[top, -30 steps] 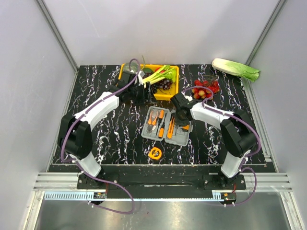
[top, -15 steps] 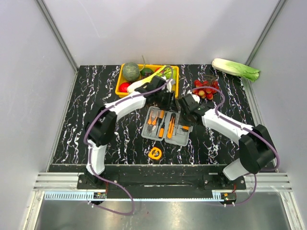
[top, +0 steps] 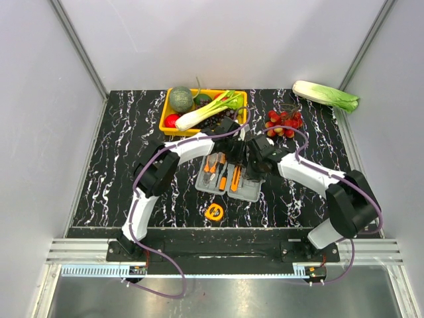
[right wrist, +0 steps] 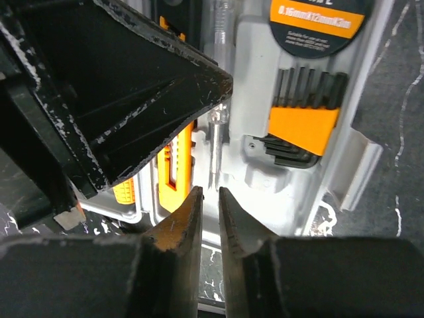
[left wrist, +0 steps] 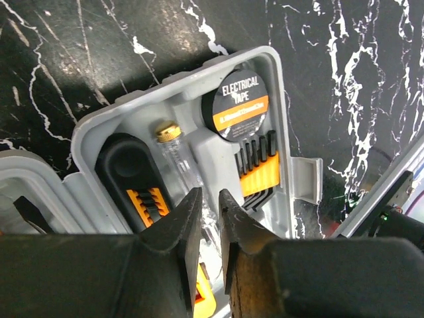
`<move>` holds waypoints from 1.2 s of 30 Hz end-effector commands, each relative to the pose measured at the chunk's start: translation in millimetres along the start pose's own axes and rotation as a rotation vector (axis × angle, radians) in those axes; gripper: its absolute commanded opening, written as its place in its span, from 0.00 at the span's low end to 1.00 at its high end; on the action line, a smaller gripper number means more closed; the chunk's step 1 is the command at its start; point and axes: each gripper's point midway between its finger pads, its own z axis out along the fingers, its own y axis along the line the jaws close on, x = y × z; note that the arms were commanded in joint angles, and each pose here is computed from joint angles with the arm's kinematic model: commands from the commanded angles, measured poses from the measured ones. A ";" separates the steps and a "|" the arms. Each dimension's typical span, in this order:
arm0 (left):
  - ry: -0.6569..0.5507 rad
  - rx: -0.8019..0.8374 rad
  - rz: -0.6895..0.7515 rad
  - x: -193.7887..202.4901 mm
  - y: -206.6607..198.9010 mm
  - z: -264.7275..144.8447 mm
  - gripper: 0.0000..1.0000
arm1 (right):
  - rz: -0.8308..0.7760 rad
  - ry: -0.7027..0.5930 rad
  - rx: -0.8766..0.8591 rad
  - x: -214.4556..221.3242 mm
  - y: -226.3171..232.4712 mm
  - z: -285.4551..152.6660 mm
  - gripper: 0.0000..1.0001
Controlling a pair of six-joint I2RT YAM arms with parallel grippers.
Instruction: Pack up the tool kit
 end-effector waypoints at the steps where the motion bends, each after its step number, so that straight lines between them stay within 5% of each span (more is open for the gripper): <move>1: -0.016 -0.025 0.021 -6.0 5.2 7.5 0.19 | -0.004 0.038 -0.075 2.0 16.9 11.3 0.20; 16: 0.023 -0.056 0.005 11.6 17.6 15.4 0.11 | 0.000 0.115 -0.012 18.3 3.6 28.1 0.00; 28: 0.042 -0.067 0.002 16.3 21.3 18.2 0.08 | -0.006 0.167 0.041 34.0 -12.4 43.2 0.00; 36: 0.053 -0.070 -0.004 18.7 23.5 19.2 0.06 | 0.002 0.156 -0.133 46.1 -17.3 60.4 0.00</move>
